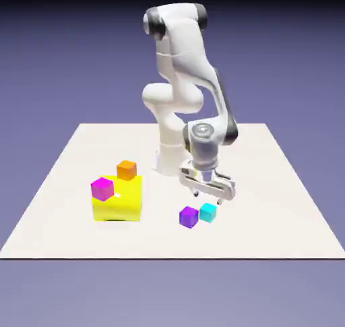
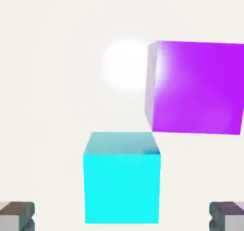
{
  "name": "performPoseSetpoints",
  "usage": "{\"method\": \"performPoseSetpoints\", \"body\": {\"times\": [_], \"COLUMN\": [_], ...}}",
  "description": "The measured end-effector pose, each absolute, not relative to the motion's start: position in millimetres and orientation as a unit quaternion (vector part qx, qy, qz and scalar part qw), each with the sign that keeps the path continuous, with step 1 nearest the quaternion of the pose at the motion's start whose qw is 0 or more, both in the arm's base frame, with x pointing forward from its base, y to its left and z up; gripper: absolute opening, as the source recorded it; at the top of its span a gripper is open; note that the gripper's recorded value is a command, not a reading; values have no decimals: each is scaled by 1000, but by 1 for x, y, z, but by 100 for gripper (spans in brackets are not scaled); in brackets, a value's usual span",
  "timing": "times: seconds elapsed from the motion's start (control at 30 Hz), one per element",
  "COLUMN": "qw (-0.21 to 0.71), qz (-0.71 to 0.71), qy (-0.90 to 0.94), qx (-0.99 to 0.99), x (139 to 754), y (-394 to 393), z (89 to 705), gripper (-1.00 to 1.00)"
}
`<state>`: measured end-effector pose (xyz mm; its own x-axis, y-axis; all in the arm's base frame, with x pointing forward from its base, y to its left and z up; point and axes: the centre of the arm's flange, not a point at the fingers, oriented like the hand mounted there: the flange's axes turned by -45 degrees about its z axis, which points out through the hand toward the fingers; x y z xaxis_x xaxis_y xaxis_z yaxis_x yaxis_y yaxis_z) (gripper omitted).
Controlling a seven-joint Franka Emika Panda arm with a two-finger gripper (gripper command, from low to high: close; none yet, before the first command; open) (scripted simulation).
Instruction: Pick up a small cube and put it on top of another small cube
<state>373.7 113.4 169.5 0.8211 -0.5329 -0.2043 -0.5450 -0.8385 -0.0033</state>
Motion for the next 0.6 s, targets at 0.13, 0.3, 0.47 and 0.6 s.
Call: {"method": "performPoseSetpoints", "body": {"times": [0.13,0.3,0.47,0.6], "qw": [30,31,29,40], "qz": [98,98,98,94], "qy": [282,283,289,397], "qx": [-954,-954,-952,-912], "x": [367,370,376,396], "y": [117,116,107,36], "z": [128,141,191,235], "gripper": [0,-100,-100,-100]}}
